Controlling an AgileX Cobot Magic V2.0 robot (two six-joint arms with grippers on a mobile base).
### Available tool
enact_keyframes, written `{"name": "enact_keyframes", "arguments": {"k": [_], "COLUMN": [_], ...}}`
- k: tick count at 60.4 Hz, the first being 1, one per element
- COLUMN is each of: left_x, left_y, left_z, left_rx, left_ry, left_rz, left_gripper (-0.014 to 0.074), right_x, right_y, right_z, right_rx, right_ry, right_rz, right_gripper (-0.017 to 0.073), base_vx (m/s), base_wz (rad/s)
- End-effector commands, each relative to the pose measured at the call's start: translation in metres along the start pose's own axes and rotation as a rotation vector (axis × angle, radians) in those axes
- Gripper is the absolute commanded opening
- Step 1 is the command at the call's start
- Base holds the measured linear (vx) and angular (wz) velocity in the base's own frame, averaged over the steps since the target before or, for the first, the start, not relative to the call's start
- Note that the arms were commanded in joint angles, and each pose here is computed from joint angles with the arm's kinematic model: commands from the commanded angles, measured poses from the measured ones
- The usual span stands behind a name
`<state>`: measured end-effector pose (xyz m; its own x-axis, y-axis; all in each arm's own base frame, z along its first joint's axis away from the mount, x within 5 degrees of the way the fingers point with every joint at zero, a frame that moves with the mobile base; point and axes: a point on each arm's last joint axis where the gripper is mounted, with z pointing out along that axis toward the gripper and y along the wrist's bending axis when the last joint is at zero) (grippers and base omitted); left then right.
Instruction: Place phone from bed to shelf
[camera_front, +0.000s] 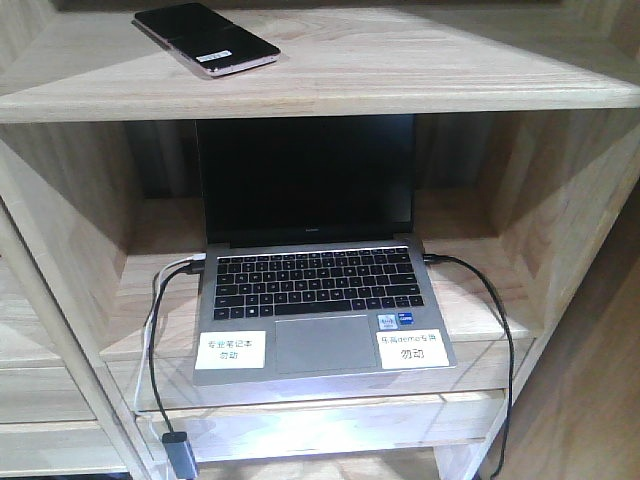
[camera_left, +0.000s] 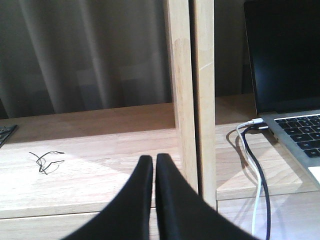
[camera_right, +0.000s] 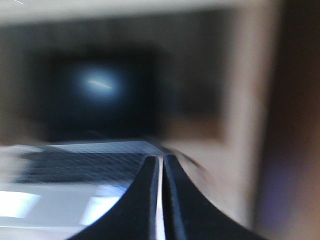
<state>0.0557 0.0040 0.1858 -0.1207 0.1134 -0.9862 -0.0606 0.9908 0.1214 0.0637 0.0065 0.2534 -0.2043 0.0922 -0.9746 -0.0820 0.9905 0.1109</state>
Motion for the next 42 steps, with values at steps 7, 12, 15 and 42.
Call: {"name": "enact_keyframes", "arguments": {"k": [7,12,15,42], "left_x": [-0.014,-0.014,-0.014,-0.014], "left_y": [0.002,0.002,0.002,0.002], "left_z": [-0.003,-0.003,-0.003,-0.003], "left_rx": [-0.011,-0.011,-0.011,-0.011], "left_ry": [-0.102,-0.102,-0.102,-0.102], "left_rz": [-0.015,-0.015,-0.015,-0.015], "left_gripper": [0.0001,0.0001,0.0001,0.0001], "right_x": [0.011,0.020,0.027,0.054], "right_y": [-0.006,-0.008,-0.009,-0.011], "right_z": [-0.004,-0.005,-0.004,0.002], "right_rx": [0.077,0.086,0.083,0.079], "right_ry": [-0.133,-0.186,-0.213,-0.233], "right_rz": [-0.025,-0.026,-0.027,-0.056], "right_gripper": [-0.0006,-0.0006,-0.0006,-0.0006], "base_vx": [0.00,0.00,0.00,0.00], "base_wz": [0.00,0.00,0.00,0.00]}}
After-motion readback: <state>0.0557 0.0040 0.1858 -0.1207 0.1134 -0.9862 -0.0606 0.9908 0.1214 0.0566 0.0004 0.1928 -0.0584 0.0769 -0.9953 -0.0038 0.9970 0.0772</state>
